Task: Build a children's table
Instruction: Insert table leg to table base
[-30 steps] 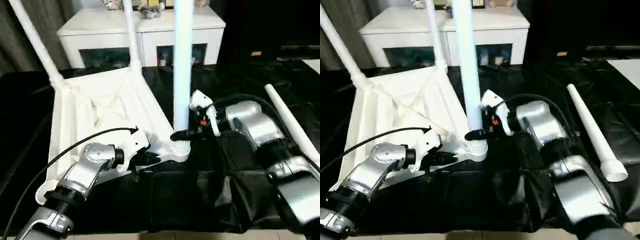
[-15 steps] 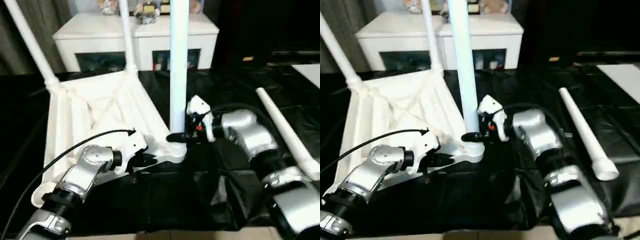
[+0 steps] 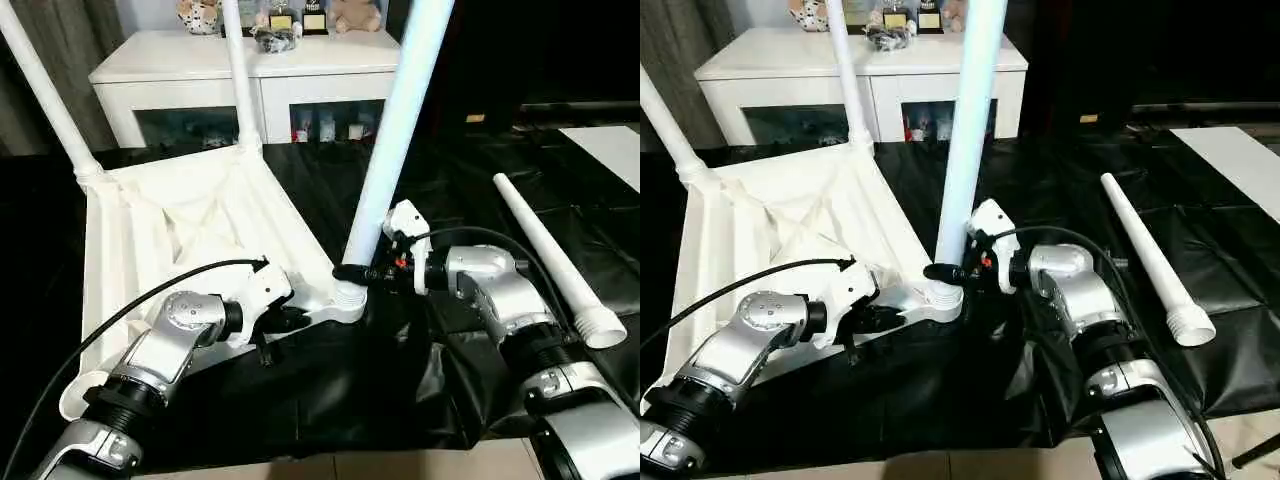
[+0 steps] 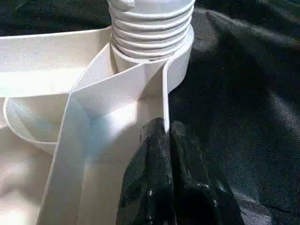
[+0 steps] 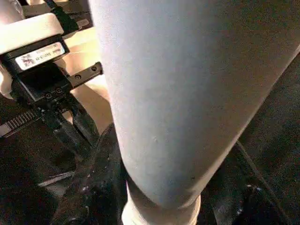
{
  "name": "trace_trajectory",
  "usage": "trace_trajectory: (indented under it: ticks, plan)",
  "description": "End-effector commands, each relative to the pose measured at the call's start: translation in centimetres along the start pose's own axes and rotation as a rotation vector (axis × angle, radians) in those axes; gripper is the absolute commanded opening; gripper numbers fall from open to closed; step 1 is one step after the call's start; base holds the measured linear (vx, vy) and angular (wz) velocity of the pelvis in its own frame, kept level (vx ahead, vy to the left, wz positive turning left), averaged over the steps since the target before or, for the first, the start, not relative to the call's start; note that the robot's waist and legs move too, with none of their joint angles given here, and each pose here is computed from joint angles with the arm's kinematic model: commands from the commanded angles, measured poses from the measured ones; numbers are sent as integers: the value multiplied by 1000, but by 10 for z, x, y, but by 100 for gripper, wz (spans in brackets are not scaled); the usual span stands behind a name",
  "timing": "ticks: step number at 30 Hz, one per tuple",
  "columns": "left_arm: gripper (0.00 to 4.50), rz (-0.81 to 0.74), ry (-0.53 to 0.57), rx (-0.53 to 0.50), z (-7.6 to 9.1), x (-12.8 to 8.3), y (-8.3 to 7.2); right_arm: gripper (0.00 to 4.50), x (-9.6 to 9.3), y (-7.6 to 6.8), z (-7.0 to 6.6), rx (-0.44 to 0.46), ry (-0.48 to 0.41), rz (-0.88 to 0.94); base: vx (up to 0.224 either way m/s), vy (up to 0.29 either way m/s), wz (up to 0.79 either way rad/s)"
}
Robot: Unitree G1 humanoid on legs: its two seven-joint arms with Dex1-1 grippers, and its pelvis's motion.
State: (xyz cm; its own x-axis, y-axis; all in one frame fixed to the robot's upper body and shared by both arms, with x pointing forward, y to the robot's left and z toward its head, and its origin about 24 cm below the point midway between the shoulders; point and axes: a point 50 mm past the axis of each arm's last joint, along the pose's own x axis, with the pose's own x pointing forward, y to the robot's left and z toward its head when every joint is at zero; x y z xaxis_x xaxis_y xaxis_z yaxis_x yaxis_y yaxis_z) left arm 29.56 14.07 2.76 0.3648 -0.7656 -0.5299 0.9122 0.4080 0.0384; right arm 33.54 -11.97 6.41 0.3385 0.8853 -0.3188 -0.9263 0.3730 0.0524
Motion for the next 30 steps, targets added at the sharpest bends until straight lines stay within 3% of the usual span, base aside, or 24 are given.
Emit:
trace_trajectory:
  ticks: [1, 10, 17, 23, 30]
  plan:
    - [0, 40, -106, 94, 32, -9, 13, 184, -20, 20, -93, 235, 370, -16, 0, 0, 0]
    - [0, 47, -103, 106, 33, -9, 14, 184, -20, 17, -92, 210, 378, -31, 0, 0, 0]
    - [0, 48, -92, 121, 33, -11, 16, 184, -12, 14, -83, 176, 355, -67, 0, 0, 0]
    - [0, 43, -96, 121, 36, -10, 16, 184, -3, 5, -72, 205, 315, -191, -26, -27, 1]
    - [0, 15, -107, 133, 40, -7, 12, 184, 6, -2, -38, 190, 139, -191, 55, -32, -15]
